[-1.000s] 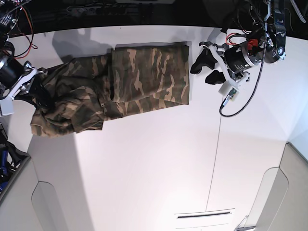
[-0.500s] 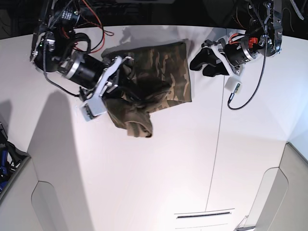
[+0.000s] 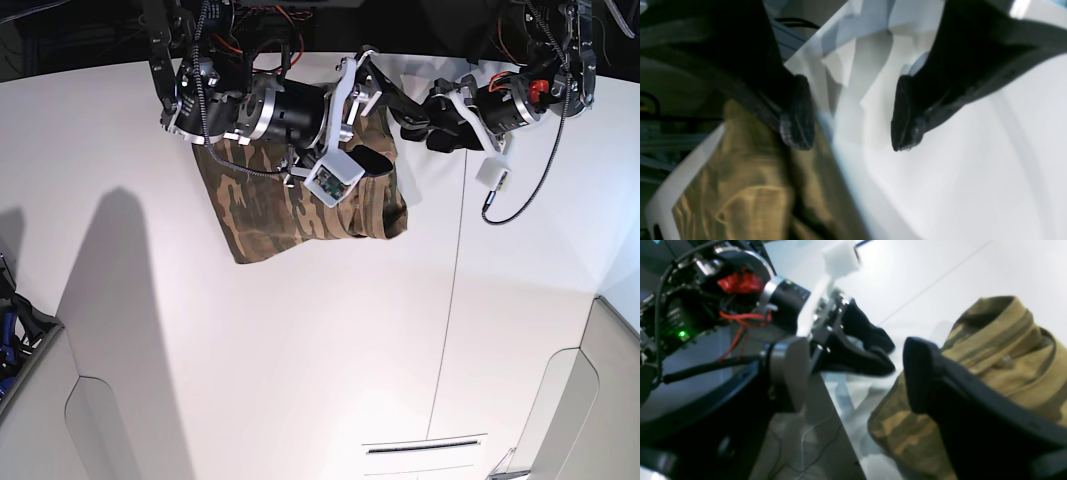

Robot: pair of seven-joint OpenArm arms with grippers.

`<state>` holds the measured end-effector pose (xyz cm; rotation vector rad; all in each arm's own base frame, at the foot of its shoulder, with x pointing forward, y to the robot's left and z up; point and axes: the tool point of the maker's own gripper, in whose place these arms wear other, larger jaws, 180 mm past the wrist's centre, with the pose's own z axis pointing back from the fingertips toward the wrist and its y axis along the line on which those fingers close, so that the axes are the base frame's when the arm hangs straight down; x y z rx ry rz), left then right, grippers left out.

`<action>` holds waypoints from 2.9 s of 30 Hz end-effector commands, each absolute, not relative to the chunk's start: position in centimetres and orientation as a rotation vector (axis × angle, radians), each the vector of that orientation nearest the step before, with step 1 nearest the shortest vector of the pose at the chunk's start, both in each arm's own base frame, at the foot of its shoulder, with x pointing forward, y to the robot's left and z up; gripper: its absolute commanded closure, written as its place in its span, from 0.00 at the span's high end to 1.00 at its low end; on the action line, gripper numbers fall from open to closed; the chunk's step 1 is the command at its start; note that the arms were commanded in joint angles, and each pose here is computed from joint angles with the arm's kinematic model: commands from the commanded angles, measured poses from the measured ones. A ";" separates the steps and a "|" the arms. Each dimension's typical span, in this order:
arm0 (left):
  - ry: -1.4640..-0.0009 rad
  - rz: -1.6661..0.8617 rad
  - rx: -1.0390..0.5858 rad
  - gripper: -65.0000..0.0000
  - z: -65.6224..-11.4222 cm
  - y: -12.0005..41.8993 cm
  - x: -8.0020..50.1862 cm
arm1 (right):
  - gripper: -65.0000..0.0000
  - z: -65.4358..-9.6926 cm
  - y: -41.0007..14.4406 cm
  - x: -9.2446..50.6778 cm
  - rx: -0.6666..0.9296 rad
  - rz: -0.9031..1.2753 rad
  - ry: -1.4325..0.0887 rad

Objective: Fold the T-shirt properly
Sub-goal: 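Lift the strip end with the right gripper and fold it over, then press and tuck the folded bundle edges with both grippers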

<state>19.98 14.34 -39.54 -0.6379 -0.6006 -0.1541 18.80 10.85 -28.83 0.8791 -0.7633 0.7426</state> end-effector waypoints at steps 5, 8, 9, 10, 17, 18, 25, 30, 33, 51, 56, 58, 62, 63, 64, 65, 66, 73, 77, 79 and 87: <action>-0.778 -0.153 -0.655 0.14 -33.9 16.4 22.2 | 0.59 -25.9 8.7 23.1 0.800 0.629 -0.970; -0.838 -0.181 -0.657 0.08 -31.3 16.5 22.6 | 0.24 -25.8 5.5 25.9 0.701 0.561 -1.027; -0.849 -0.197 -0.661 0.08 -30.7 16.2 22.7 | 0.11 -25.8 4.3 26.8 0.661 0.535 -1.043; -0.858 -0.213 -0.661 0.08 -30.3 16.0 22.7 | 0.00 -25.7 3.0 27.8 0.621 0.512 -1.059; -0.841 -0.286 -0.759 0.08 -29.6 12.3 22.0 | 0.00 -23.8 -5.3 32.9 0.423 0.339 -1.185; -0.823 -0.302 -0.770 0.08 -29.9 11.5 21.7 | 0.00 -23.8 -6.3 33.3 0.406 0.319 -1.189; -0.670 -0.454 -0.895 0.08 -32.0 4.7 18.4 | 0.00 -28.5 -8.2 35.6 0.448 0.189 -1.107; -0.600 -0.543 -0.852 0.08 -35.1 2.2 16.7 | 0.00 -33.6 -7.1 36.8 0.535 0.121 -0.988; -0.587 -0.543 -0.802 0.08 -37.3 2.4 16.7 | 0.00 -36.6 -6.2 37.2 0.586 0.092 -0.904; -0.637 -0.539 -0.504 0.08 -39.6 8.2 24.4 | 0.00 -40.5 -6.4 33.6 0.740 0.068 -0.647; -0.715 -0.538 -0.489 0.08 -37.9 8.3 26.9 | 0.00 -40.4 -6.2 31.2 0.793 0.047 -0.644; -0.748 -0.515 -0.480 0.08 -37.3 8.5 28.1 | 0.00 -40.2 -6.0 29.7 0.809 0.045 -0.646; -0.760 -0.489 -0.469 0.08 -37.4 9.1 29.9 | 0.00 -39.3 -5.7 26.8 0.815 0.061 -0.664; -0.756 -0.483 -0.468 0.08 -37.6 9.3 30.1 | 0.00 -39.1 -5.6 26.1 0.812 0.065 -0.668; -0.752 -0.476 -0.467 0.08 -37.8 9.4 30.4 | 0.00 -38.8 -5.4 25.4 0.811 0.069 -0.673; -0.747 -0.470 -0.465 0.08 -38.0 9.6 30.7 | 0.00 -38.6 -5.2 24.8 0.810 0.071 -0.676; -0.740 -0.462 -0.464 0.08 -38.3 9.8 30.9 | 0.00 -38.4 -5.0 24.2 0.812 0.074 -0.678; -0.745 -0.433 -0.476 0.08 -38.3 9.5 32.6 | 0.00 -37.8 -3.9 21.6 0.823 0.090 -0.668; -0.747 -0.433 -0.474 0.08 -38.3 9.6 32.7 | 0.00 -35.8 -4.7 23.3 0.800 0.085 -0.777; -0.750 -0.433 -0.474 0.08 -38.2 9.6 32.8 | 0.00 -35.1 -4.9 24.2 0.784 0.094 -0.813; -0.770 -0.429 -0.491 0.08 -37.8 8.9 33.2 | 0.00 -35.8 -5.0 25.7 0.673 0.138 -0.801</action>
